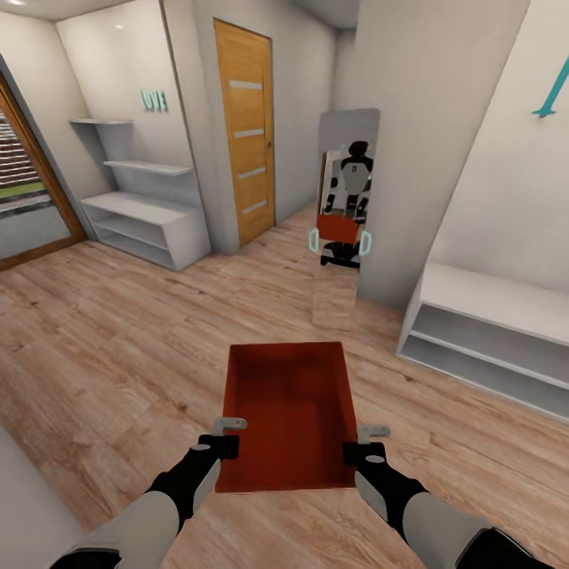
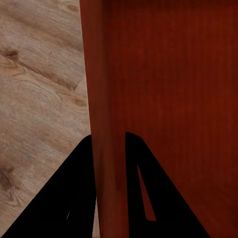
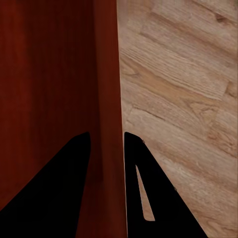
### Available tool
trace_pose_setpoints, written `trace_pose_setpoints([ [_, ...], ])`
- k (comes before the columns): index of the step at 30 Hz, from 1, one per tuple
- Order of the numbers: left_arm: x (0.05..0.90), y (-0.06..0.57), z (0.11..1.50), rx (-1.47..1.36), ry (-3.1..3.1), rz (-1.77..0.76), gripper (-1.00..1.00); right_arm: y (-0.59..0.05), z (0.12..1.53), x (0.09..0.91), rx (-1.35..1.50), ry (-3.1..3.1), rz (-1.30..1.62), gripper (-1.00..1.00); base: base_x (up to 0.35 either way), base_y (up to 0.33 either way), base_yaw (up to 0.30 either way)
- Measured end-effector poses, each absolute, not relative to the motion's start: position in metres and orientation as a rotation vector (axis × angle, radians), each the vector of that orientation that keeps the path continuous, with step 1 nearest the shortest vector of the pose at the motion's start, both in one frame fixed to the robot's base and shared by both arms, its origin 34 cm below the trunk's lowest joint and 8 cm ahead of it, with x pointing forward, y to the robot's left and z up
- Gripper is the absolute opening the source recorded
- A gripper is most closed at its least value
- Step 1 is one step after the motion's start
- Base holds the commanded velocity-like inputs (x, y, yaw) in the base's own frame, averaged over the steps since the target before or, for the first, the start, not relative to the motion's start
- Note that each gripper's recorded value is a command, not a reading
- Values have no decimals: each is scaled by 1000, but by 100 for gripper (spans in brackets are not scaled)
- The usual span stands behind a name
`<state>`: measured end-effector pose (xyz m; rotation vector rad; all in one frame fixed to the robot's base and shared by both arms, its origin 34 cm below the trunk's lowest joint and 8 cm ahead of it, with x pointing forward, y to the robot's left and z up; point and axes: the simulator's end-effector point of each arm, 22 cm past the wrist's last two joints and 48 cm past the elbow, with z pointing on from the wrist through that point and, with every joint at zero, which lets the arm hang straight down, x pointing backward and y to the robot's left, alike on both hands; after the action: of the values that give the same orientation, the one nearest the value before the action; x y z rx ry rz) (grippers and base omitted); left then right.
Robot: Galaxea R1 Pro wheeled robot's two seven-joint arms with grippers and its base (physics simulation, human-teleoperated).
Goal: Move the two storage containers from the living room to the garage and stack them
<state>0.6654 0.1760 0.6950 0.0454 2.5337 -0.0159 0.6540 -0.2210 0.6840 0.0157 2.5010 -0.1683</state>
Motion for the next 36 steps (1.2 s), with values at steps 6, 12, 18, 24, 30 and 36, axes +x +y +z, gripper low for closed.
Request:
trace_pose_setpoints([
  [6,665,176,695,46,2533,-15,-100,-221,684,654,16,2501,-170,-100,323,0,20],
  [12,665,176,695,46,2534,-15,-100,-221,684,654,16,2501,-170,-100,323,0,219],
  [18,665,176,695,46,2534,-15,-100,-221,684,654,15,2501,-169,-100,323,0,266],
  [24,665,176,695,45,2534,-15,-100,-221,684,654,15,2501,-169,-100,323,0,267],
  [30,665,176,695,46,2534,-15,-100,-221,684,654,16,2501,-169,-100,323,0,268],
  [36,665,176,695,46,2534,-16,-100,-221,684,654,15,2501,-168,-100,323,0,265],
])
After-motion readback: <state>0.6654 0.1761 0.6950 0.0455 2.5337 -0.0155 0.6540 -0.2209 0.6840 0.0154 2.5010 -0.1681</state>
